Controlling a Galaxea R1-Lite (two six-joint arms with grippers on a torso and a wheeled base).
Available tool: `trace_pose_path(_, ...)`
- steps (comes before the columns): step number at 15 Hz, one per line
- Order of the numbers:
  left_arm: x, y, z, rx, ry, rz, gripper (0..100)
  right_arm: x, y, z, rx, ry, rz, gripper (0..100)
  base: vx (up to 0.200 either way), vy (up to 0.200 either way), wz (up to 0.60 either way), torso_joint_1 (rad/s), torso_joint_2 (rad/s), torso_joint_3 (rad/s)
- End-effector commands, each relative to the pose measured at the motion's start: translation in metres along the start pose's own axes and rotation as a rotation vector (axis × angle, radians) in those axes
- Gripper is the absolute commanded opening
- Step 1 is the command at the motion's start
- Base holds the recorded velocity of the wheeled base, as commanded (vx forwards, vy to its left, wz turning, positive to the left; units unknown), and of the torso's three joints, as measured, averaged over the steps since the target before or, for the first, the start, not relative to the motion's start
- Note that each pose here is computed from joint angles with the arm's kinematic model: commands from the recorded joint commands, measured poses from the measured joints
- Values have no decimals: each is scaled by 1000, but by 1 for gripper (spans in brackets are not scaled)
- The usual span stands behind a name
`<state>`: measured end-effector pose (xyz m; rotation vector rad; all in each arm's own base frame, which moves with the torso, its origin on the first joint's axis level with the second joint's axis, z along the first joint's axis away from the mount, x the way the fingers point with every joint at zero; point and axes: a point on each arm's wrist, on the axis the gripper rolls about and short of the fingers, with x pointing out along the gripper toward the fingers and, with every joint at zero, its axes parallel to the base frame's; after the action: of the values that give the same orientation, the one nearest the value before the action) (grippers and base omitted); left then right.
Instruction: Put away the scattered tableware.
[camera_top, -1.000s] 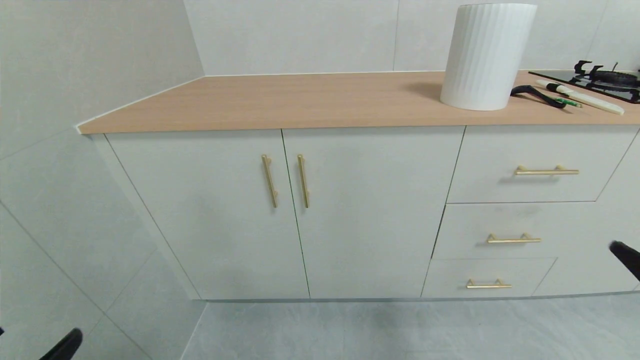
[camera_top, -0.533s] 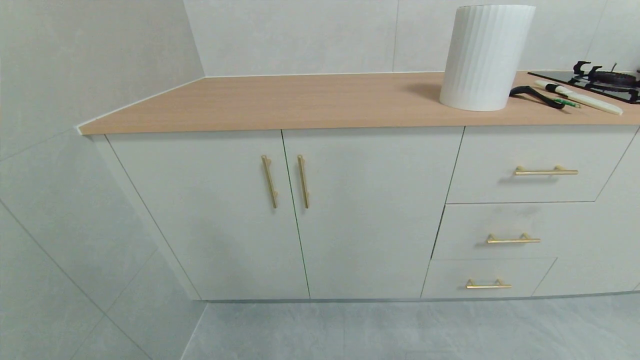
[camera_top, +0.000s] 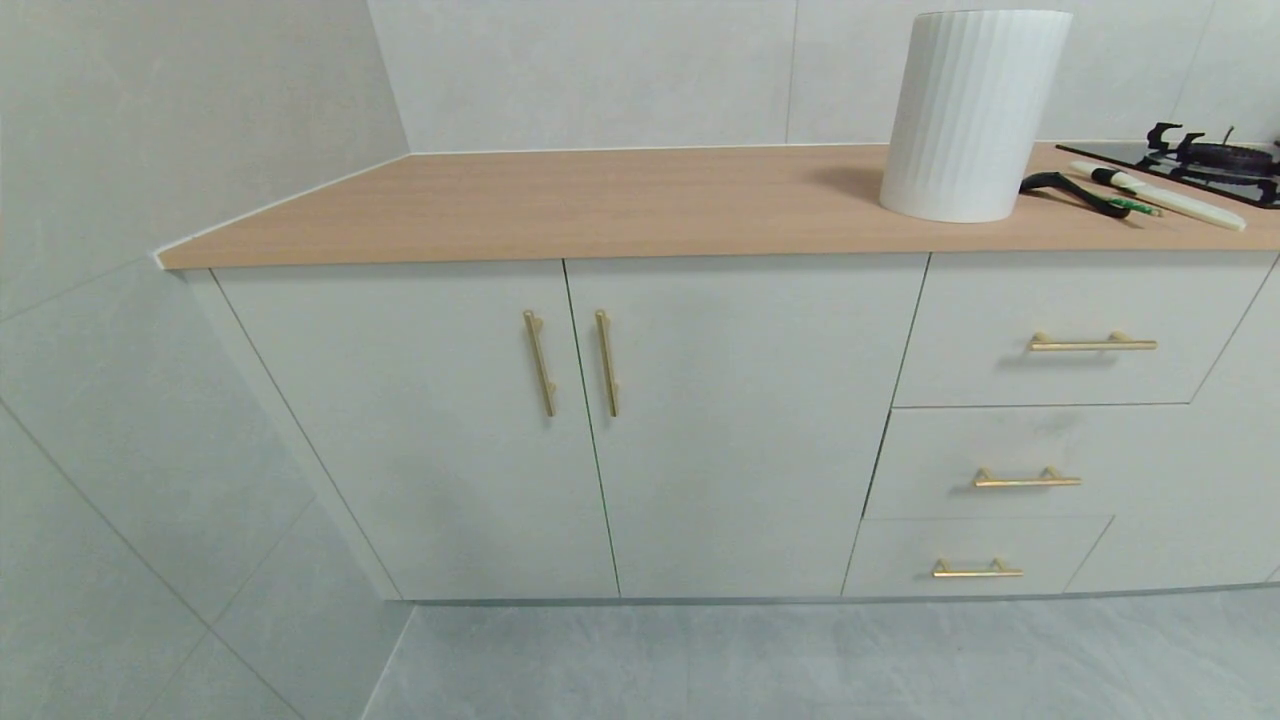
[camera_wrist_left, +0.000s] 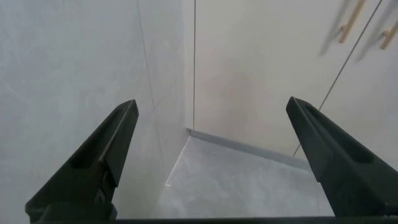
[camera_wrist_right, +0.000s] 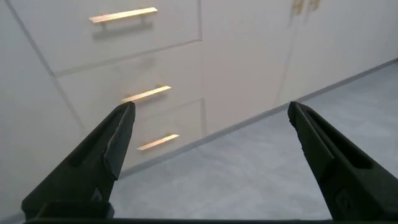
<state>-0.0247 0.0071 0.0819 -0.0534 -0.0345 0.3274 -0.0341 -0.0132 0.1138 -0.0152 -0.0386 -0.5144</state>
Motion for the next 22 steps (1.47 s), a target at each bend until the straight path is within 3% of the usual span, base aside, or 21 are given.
trace_pose_path(1, 0, 0, -2, 16, -4, -6, 100, 2, 4, -26, -56, 6, -32, 100, 0, 0, 0, 0, 0, 0)
trace_pose_path(2, 0, -1, -3, 60, -2, -37, 100, 5, 6, -32, -48, -11, -24, 100, 0, 0, 0, 0, 0, 0)
trace_pose_path(4, 0, -5, -4, 19, 8, -198, 100, 5, 7, -32, -41, -10, 41, 100, 0, 0, 0, 0, 0, 0)
trace_pose_path(5, 0, -6, -5, 23, 16, -249, 100, 4, 10, -33, -32, -13, 145, 100, 0, 0, 0, 0, 0, 0)
trace_pose_path(7, 0, -6, -6, 43, 28, -269, 100, 4, 12, -33, -39, -19, 248, 100, 0, 0, 0, 0, 0, 0)
trace_pose_path(12, 0, -6, -6, 41, 29, -272, 100, 2, 16, -32, -67, -41, 460, 100, 0, 0, 0, 0, 0, 0)
trace_pose_path(14, 0, -6, -6, 42, 28, -272, 100, 3, 17, -32, -44, -28, 481, 100, 0, 0, 0, 0, 0, 0)
trace_pose_path(16, 0, -6, -6, 42, 28, -272, 100, 1, 17, -39, -47, 44, 539, 100, 0, 0, 0, 0, 0, 0)
trace_pose_path(22, 0, -6, -6, 42, 28, -272, 100, 1, 18, -38, 23, 39, 537, 100, 0, 0, 0, 0, 0, 0)
